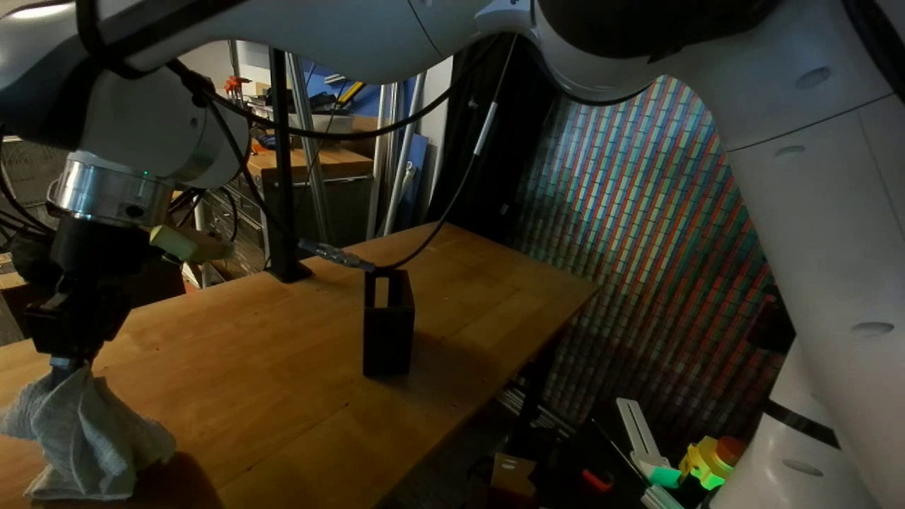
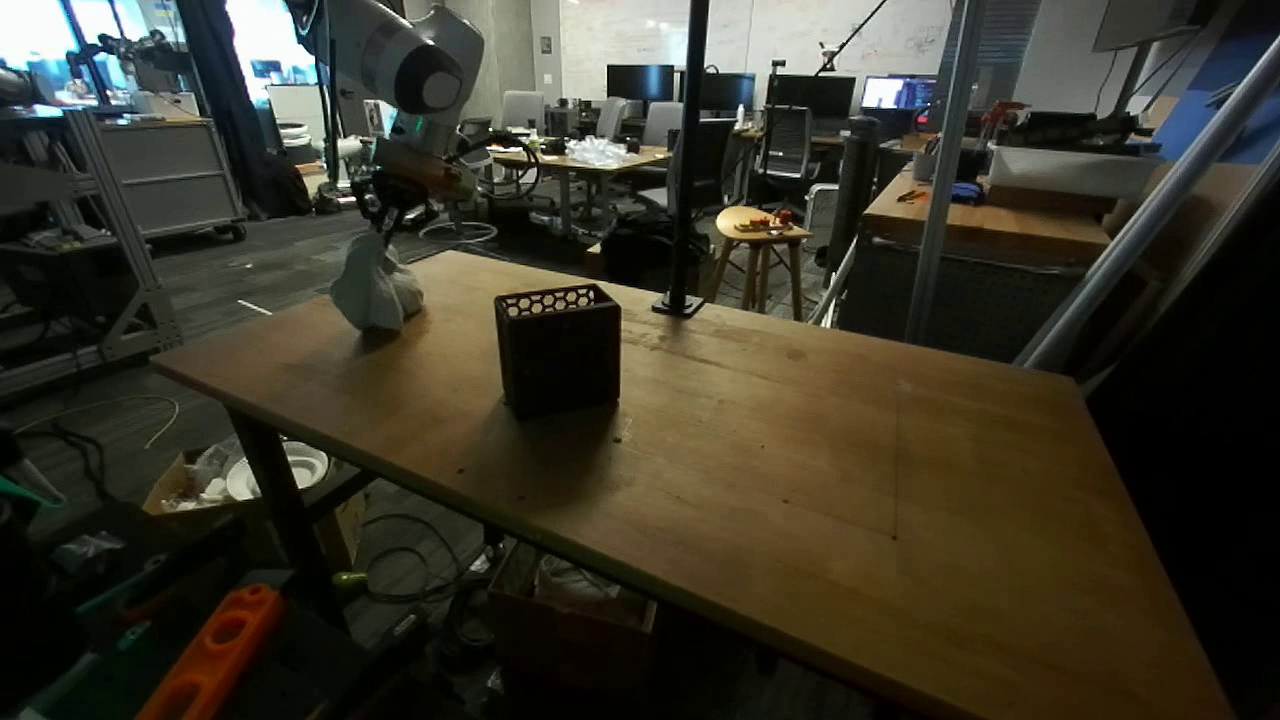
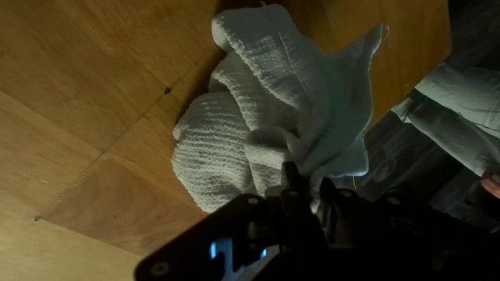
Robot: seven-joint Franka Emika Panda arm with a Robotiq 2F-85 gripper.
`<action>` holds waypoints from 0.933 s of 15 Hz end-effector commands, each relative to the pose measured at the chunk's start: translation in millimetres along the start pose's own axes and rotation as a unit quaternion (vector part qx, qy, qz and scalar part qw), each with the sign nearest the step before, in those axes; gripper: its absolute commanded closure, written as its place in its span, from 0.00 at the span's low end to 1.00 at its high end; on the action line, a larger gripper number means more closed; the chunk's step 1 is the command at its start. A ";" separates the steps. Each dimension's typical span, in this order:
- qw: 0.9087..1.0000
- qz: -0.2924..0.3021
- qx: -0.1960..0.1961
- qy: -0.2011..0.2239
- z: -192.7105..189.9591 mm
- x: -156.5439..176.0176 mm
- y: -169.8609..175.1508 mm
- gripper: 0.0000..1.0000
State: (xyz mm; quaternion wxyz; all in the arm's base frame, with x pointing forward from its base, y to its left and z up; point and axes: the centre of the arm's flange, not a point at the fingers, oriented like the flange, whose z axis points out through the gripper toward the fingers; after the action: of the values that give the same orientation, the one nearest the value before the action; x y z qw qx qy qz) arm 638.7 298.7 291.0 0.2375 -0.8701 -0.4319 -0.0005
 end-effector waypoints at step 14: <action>0.999 0.045 0.007 0.019 3.8 -52.4 40.8 0.89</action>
State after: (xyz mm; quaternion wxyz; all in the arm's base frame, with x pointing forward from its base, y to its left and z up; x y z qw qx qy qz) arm 640.2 257.1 262.7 0.2436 -0.8824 -0.4023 0.0104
